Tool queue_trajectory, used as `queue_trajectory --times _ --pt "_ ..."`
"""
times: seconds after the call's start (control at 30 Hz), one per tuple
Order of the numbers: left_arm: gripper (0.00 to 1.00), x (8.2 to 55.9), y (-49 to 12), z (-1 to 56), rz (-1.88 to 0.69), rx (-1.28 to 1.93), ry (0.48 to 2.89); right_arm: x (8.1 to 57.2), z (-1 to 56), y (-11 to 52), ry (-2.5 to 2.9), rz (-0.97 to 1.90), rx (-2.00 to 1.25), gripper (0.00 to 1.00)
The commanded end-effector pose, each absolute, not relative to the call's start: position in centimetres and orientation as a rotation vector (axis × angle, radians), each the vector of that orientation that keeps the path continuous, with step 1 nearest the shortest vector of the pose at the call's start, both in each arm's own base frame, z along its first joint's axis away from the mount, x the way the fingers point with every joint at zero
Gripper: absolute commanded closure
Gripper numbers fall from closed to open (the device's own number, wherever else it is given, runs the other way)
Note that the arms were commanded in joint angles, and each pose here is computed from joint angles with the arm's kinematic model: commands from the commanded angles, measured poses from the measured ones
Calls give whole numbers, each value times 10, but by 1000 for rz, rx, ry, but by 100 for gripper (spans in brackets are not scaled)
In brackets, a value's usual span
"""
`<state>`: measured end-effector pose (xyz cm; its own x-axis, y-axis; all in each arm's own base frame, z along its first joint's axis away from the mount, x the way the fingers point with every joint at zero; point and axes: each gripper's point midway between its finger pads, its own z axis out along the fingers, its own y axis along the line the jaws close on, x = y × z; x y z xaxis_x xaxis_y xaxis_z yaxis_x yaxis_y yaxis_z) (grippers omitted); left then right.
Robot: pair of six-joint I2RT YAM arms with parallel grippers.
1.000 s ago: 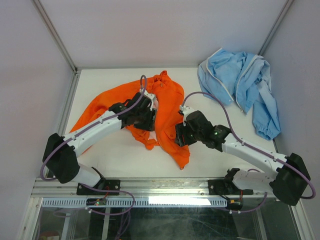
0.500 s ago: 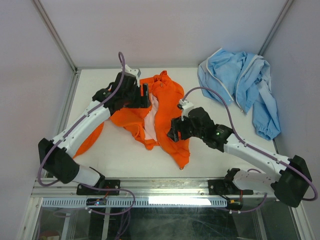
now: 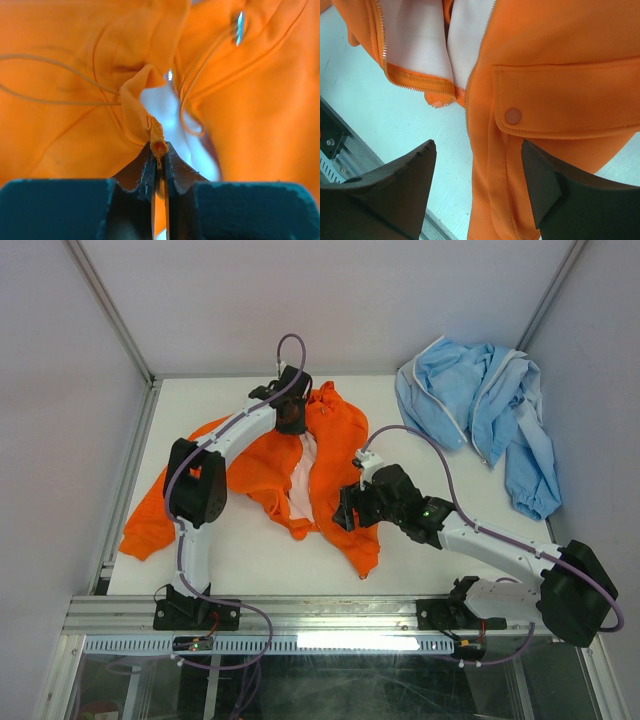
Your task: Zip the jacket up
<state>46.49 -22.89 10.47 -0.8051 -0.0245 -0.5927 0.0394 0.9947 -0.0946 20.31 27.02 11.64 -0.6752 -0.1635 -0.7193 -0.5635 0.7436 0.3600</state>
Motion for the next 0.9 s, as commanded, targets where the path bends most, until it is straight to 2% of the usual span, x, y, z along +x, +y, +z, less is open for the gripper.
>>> queue_trajectory --times 0.0,0.23,0.3,0.4,0.47,0.5,0.57,0.63,0.73,0.87 --pt "100 526 -234 185 -123 6 2239 212 137 276 2171 781 -501 28" --pt "100 585 -231 286 -117 -20 1901 221 136 273 2173 724 -474 28" --pt "90 595 -235 303 -160 -27 1825 224 135 271 2173 707 -457 27" --pt "87 605 -249 308 -253 11 1776 228 131 271 2180 684 -445 27" --pt "63 605 -259 311 -305 41 1763 229 130 271 2187 681 -445 26" --pt "56 603 -262 314 -330 51 1760 228 129 272 2191 685 -449 26" --pt "47 592 -266 323 -385 59 1767 225 127 273 2200 698 -461 26" --pt "42 573 -267 332 -441 57 1780 222 126 274 2208 710 -472 26" --pt "38 535 -261 325 -515 26 1850 216 125 277 2220 736 -505 26" --pt "34 460 -251 310 -622 -27 1942 209 117 281 2259 745 -568 27"
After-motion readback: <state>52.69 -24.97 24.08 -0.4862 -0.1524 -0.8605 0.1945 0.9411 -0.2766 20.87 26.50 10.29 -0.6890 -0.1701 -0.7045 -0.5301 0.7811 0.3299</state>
